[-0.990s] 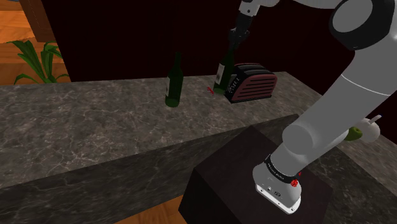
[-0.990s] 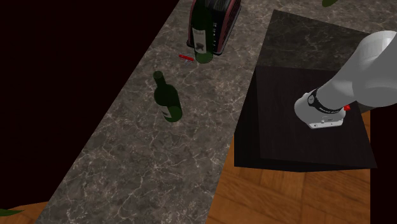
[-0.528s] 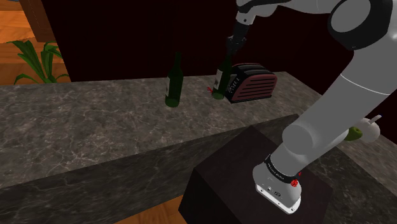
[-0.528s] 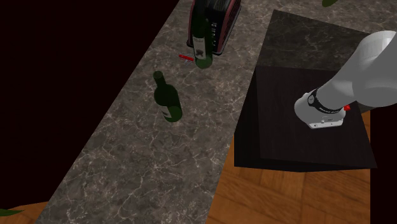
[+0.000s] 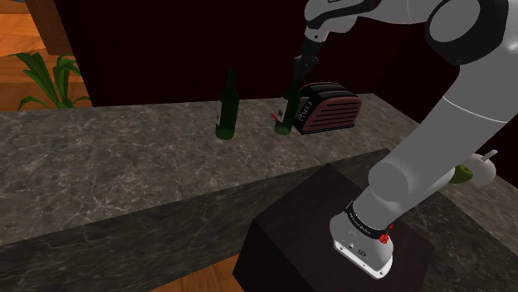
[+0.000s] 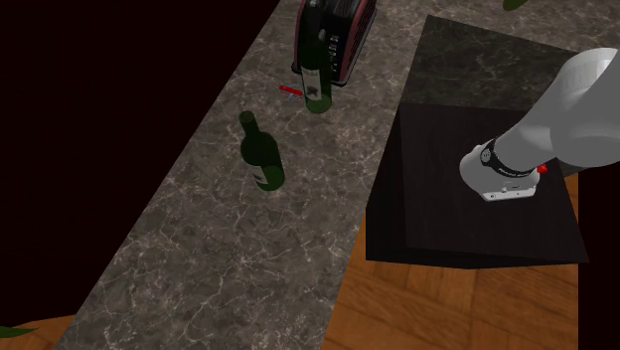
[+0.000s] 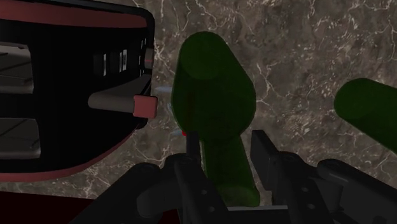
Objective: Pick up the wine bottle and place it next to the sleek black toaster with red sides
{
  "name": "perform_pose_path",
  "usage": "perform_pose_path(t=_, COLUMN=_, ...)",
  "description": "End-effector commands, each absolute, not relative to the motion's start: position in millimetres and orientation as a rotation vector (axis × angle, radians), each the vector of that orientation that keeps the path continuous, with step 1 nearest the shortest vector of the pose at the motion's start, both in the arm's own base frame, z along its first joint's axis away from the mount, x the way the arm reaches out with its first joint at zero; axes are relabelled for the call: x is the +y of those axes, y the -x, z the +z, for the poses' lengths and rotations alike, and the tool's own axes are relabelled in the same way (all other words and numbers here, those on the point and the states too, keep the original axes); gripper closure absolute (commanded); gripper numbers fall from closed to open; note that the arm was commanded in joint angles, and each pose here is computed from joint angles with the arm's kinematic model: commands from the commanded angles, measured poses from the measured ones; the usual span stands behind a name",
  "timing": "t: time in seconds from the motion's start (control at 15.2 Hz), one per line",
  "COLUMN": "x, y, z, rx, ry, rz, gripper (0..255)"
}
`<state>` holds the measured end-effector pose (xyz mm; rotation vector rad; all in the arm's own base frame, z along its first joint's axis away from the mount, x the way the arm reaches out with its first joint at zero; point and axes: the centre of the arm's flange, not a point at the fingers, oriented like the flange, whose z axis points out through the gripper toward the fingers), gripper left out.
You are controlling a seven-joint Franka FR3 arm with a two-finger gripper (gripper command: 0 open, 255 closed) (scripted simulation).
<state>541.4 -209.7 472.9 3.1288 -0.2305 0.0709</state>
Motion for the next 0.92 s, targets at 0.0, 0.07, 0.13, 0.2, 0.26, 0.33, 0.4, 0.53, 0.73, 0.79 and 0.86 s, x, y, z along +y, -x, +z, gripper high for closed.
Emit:
perform_pose_path(t=0.0, x=-210, y=-541, z=472, rx=-0.231, ry=-3.129, rz=0.072, gripper=255)
perform_pose_path(t=0.07, x=-210, y=-541, z=472, rx=-0.231, ry=-3.129, rz=0.072, gripper=255)
perform_pose_path(t=0.13, x=-210, y=-541, z=472, rx=-0.231, ry=-3.129, rz=0.072, gripper=255)
perform_pose_path(t=0.2, x=-210, y=-541, z=472, rx=-0.231, ry=-3.129, rz=0.072, gripper=255)
perform_pose_path(t=0.26, x=-210, y=-541, z=472, rx=-0.231, ry=-3.129, rz=0.072, gripper=255)
perform_pose_path(t=0.33, x=-210, y=-541, z=472, rx=-0.231, ry=-3.129, rz=0.072, gripper=0)
perform_pose_path(t=0.4, x=-210, y=-541, z=472, rx=-0.231, ry=-3.129, rz=0.072, gripper=0)
perform_pose_path(t=0.53, x=-210, y=-541, z=472, rx=-0.231, ry=-3.129, rz=0.072, gripper=0)
perform_pose_path(t=0.73, x=-210, y=-540, z=485, rx=-0.231, ry=-3.129, rz=0.072, gripper=0)
perform_pose_path(t=0.79, x=-209, y=-540, z=498, rx=-0.231, ry=-3.129, rz=0.072, gripper=0)
perform_pose_path(t=0.86, x=-209, y=-539, z=512, rx=-0.231, ry=-3.129, rz=0.072, gripper=0)
